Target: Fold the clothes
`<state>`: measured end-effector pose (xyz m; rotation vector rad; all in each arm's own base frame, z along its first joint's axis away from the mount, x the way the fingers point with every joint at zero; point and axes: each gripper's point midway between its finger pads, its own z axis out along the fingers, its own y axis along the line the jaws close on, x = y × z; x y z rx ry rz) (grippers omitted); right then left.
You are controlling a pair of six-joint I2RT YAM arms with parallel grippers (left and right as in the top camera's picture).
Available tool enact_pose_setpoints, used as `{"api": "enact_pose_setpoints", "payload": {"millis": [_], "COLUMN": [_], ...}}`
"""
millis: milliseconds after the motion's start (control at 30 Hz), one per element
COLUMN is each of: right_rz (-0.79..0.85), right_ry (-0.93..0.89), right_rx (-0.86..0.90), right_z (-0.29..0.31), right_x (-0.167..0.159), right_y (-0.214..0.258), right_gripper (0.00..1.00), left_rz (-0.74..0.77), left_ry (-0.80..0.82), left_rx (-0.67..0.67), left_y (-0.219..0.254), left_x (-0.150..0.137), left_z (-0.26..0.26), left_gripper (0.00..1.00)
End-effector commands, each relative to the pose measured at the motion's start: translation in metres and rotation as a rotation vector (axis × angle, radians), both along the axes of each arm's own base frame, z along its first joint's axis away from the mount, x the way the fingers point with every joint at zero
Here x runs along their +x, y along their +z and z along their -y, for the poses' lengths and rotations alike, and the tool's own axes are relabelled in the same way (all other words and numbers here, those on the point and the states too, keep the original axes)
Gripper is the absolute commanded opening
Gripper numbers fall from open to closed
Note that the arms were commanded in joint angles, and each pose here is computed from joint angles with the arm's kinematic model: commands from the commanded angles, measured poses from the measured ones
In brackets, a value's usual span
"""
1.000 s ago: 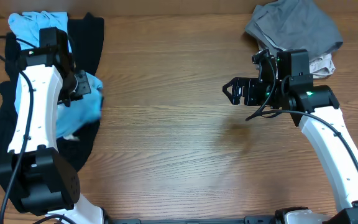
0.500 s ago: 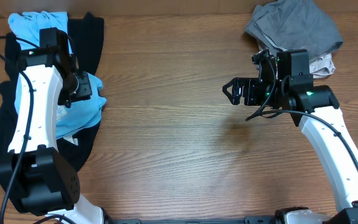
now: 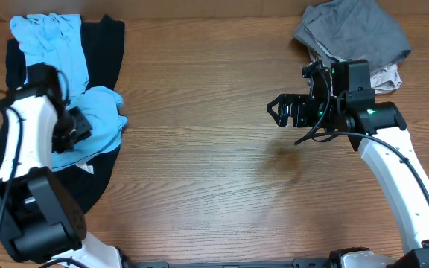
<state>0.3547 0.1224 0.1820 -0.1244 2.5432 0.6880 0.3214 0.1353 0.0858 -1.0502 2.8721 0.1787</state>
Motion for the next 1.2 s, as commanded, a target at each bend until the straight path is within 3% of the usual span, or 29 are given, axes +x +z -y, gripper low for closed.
{"api": "enact_pose_setpoints", "payload": {"millis": [0,367,533,567,600,667,767,1067,1167], "right_rz": [0.027,0.030,0.030,0.030,0.030,0.029,0.026,0.015,0.008], "right_ry": [-0.001,-0.011,-0.011,-0.011,-0.011,-0.011,-0.011,-0.011,-0.010], "right_rx": [-0.007,-0.021,-0.021,-0.021,-0.021,-0.021,-0.021,-0.023,-0.024], "right_z": [0.001,0.004,0.004,0.004,0.004,0.004,0.004,0.004,0.004], "right_x": [0.006,0.007,0.007,0.007,0.007,0.007,0.007,0.005,0.003], "right_y": [0.006,0.006,0.006,0.006,0.005,0.005,0.005,0.004,0.003], "right_gripper": [1.00,1.00,1.00,1.00,1.00,1.00,1.00,1.00,1.00], "left_rz": [0.003,0.098,0.085,0.086,0.084,0.072,0.060,0.074,0.079], "left_ry": [0.072,0.099,0.143,0.146,0.150,0.153,0.155,0.157,0.158], "left_rx": [0.010,0.067,0.161,0.172,0.186,0.204,0.209,0.207,0.207], "left_y": [0.000,0.038,0.044,0.042,0.038,0.030,0.015,-0.006,-0.013], "left_x": [-0.006,-0.012,-0.022,-0.022,-0.023,-0.025,-0.027,-0.024,-0.024], "left_z": [-0.011,-0.021,-0.046,-0.048,-0.051,-0.054,-0.056,-0.056,-0.056], "left_gripper": [0.40,0.44,0.48,0.50,0.60,0.71,0.74,0.74,0.61]}}
